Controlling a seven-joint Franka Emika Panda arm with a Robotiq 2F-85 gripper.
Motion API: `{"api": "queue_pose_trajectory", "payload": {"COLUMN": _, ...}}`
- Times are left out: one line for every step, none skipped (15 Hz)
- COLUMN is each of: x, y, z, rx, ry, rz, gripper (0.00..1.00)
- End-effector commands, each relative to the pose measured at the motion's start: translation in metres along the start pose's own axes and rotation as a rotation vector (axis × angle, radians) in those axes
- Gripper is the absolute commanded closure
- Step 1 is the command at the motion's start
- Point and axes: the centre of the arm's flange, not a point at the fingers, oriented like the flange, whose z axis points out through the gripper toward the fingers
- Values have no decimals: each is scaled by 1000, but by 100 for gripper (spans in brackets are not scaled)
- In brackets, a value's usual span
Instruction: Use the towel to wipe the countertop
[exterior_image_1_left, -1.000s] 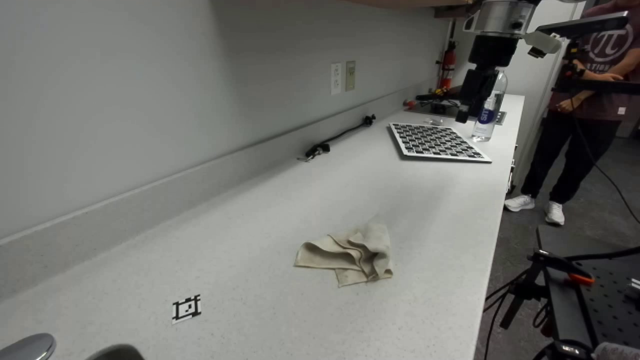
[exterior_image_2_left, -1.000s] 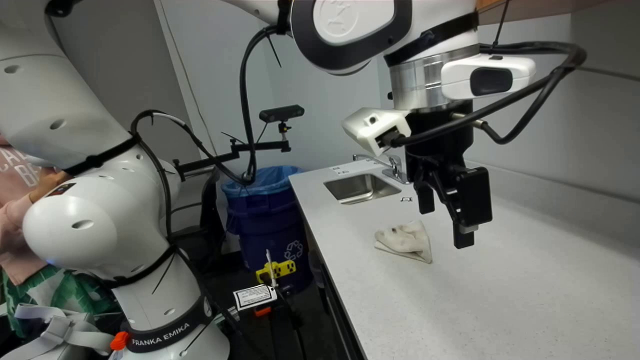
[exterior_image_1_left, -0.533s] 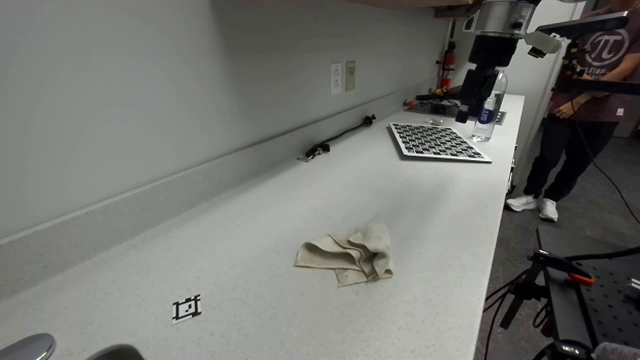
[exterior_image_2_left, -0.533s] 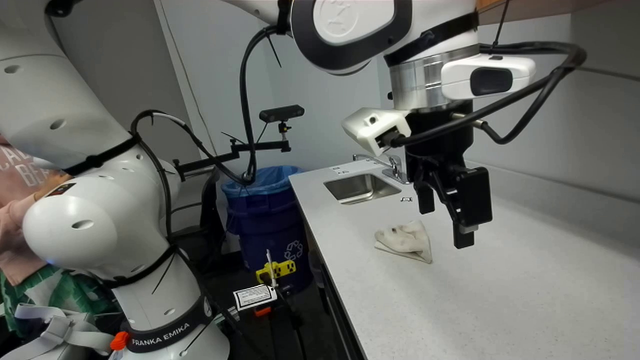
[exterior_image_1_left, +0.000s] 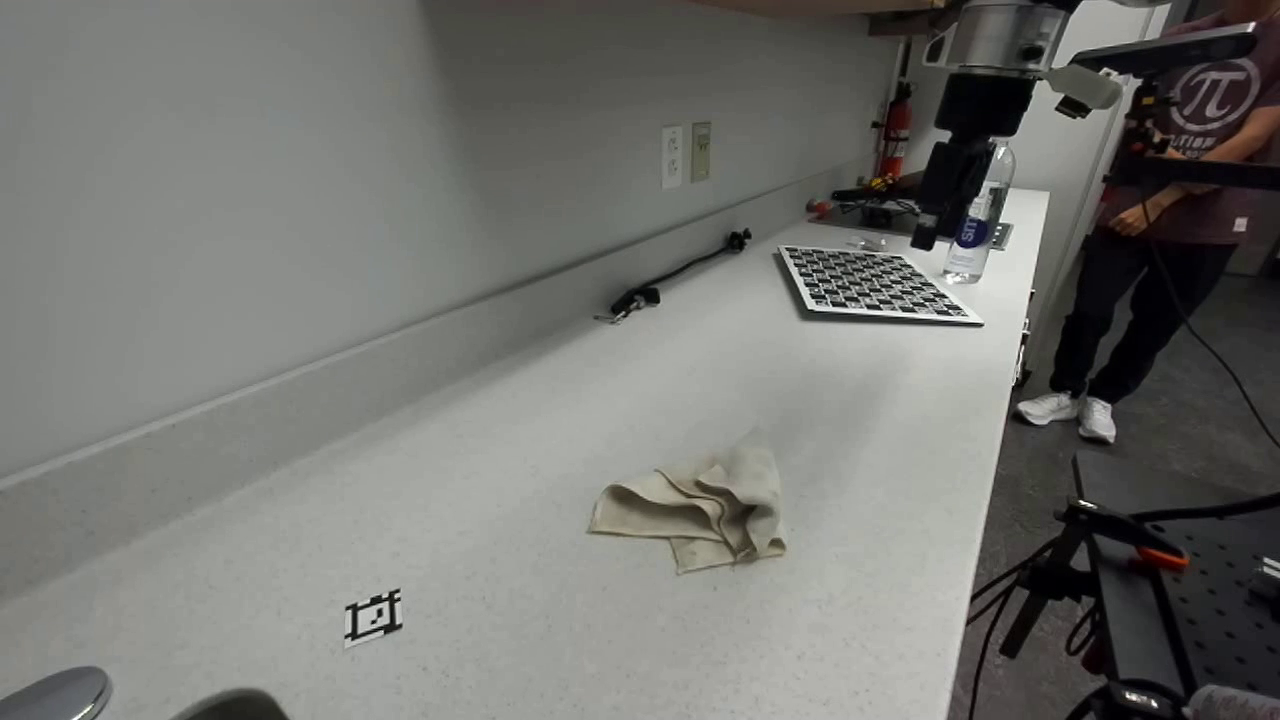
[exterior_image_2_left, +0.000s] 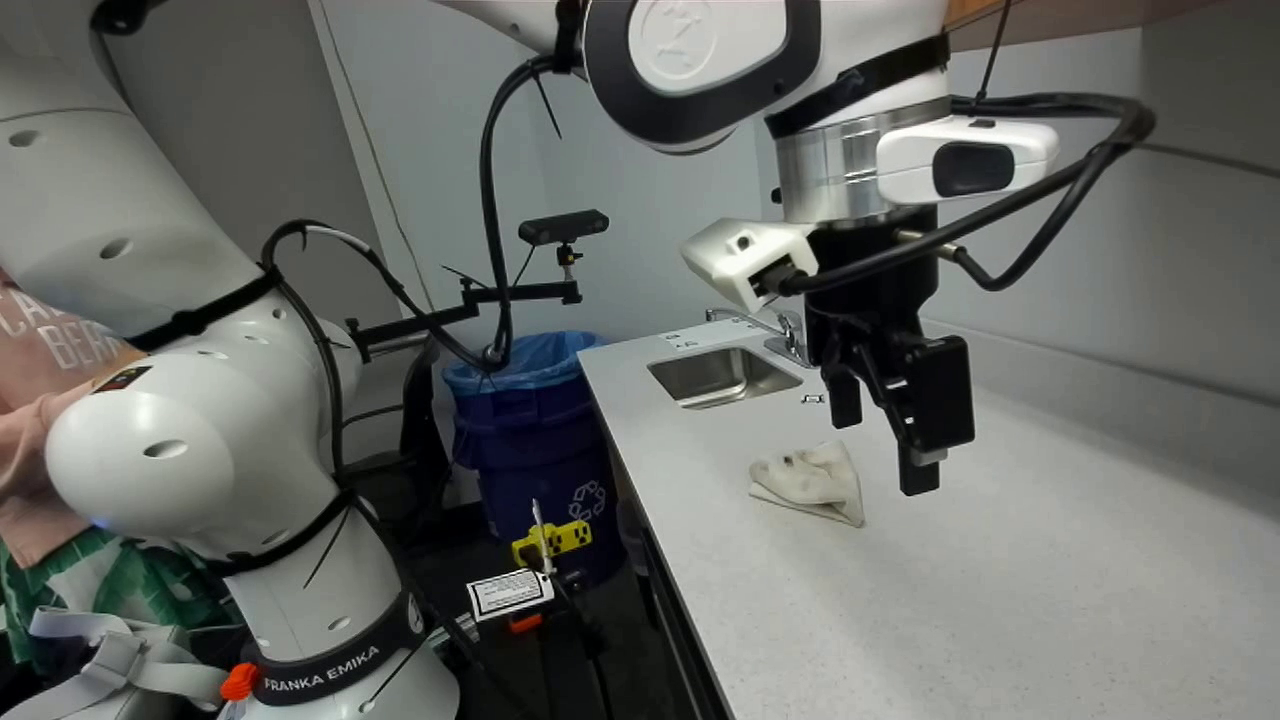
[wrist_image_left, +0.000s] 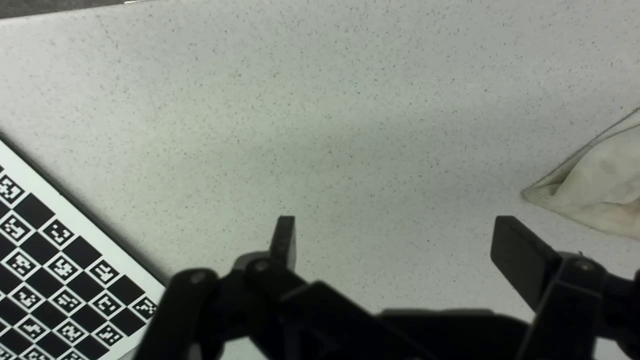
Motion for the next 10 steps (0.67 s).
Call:
{"api": "queue_pose_trajectory", "payload": {"x": -7, "y": -13, "z": 8, "rx": 11, "ry": -28, "rz": -33, "gripper": 0}}
{"api": "queue_pose_trajectory", "payload": {"x": -9, "y": -18, "z": 12, "rx": 13, "ry": -37, "rz": -46, "gripper": 0}}
{"api": "queue_pose_trajectory", "payload": {"x": -11, "y": -23, "z": 16, "rx": 17, "ry": -46, "rz": -57, "gripper": 0}}
{"api": "queue_pose_trajectory", "payload": {"x": -12, "y": -31, "z": 20, "rx": 19, "ry": -55, "rz": -70, "gripper": 0}}
{"api": "queue_pose_trajectory", "payload": {"x": -13, "y": -39, "z": 25, "rx": 21, "ry": -63, "rz": -86, "gripper": 0}}
{"api": "queue_pose_trajectory", "payload": {"x": -14, "y": -49, "z": 30, "rx": 26, "ry": -69, "rz": -104, "gripper": 0}}
{"api": "queue_pose_trajectory", "payload": {"x": -14, "y": -58, "z": 33, "rx": 30, "ry": -72, "rz": -122, "gripper": 0}}
{"api": "queue_pose_trajectory", "payload": {"x": -14, "y": -69, "z": 38, "rx": 38, "ry": -73, "rz": -141, "gripper": 0}}
{"api": "queue_pose_trajectory", "payload": {"x": -14, "y": -81, "z": 42, "rx": 50, "ry": -77, "rz": -159, "gripper": 0}}
{"api": "queue_pose_trajectory", "payload": {"x": -13, "y": -96, "z": 46, "rx": 62, "ry": -74, "rz": -176, "gripper": 0}}
